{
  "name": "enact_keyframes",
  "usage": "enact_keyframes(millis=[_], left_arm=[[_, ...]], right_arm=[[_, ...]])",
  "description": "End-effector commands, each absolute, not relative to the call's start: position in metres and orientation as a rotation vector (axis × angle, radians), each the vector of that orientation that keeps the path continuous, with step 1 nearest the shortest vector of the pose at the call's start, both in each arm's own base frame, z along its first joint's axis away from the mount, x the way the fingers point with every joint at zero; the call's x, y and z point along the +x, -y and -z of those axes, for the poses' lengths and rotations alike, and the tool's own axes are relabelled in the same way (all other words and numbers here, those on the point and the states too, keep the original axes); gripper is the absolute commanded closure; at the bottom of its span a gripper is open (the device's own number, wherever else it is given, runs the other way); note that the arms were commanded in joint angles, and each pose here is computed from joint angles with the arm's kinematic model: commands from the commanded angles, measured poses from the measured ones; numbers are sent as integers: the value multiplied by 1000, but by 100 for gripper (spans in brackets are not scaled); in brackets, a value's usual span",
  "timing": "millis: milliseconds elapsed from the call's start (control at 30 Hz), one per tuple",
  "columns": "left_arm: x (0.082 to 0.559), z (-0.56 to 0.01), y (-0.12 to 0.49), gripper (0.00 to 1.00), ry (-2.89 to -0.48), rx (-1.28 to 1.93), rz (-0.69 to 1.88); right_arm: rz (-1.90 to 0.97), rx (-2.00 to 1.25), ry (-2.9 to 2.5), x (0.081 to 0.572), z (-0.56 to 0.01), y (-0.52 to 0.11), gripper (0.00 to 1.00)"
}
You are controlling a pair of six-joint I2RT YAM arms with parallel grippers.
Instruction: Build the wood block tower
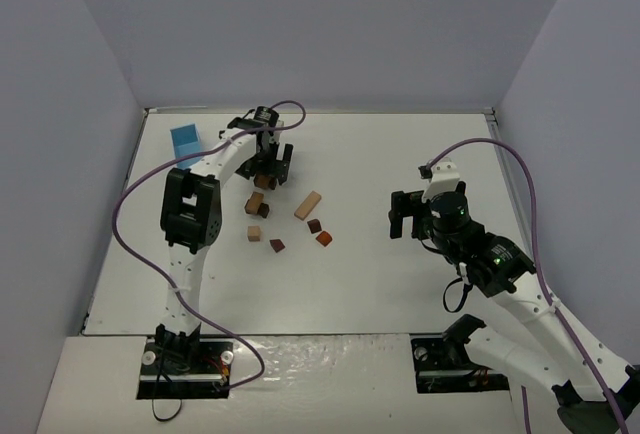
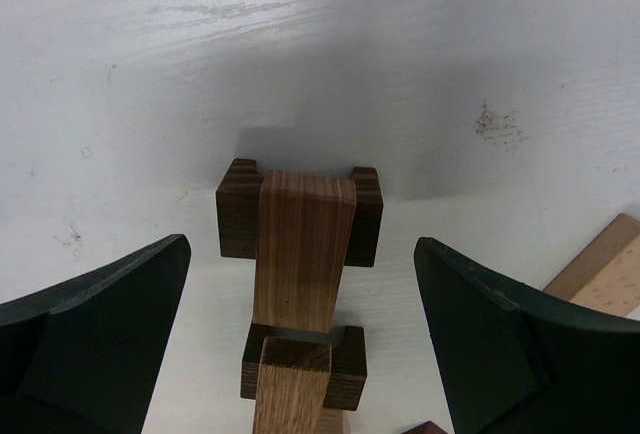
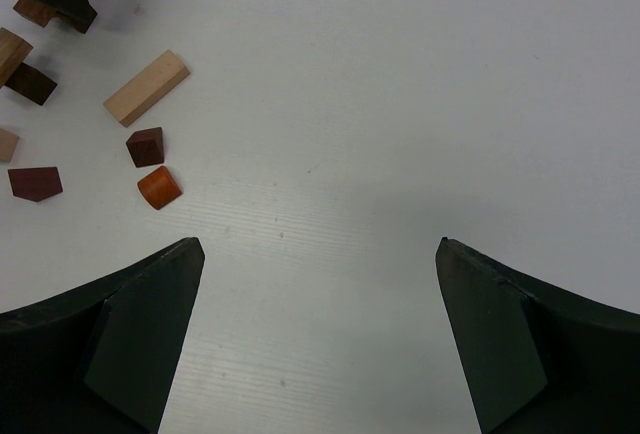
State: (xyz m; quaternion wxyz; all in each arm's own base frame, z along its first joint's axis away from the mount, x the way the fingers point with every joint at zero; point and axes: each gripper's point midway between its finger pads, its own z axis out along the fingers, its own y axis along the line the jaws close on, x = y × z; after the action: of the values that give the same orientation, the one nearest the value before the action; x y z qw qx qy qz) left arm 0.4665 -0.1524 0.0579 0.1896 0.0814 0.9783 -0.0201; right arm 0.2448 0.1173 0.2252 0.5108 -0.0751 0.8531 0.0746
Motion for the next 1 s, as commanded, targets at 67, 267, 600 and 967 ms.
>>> enact_keyframes(millis=[67, 267, 600, 967], left_arm=[[485, -86, 150, 15, -2666, 212, 48], [484, -83, 152, 20, -2675, 219, 63], [482, -74, 152, 25, -2697, 208, 63], [482, -73, 152, 35, -2701, 163, 63]], right_arm=[[-194, -111, -1986, 255, -243, -118, 0], [-189, -106, -1989, 255, -242, -118, 0], [-202, -98, -1989, 254, -242, -119, 0], [-218, -81, -1990, 253, -241, -119, 0]])
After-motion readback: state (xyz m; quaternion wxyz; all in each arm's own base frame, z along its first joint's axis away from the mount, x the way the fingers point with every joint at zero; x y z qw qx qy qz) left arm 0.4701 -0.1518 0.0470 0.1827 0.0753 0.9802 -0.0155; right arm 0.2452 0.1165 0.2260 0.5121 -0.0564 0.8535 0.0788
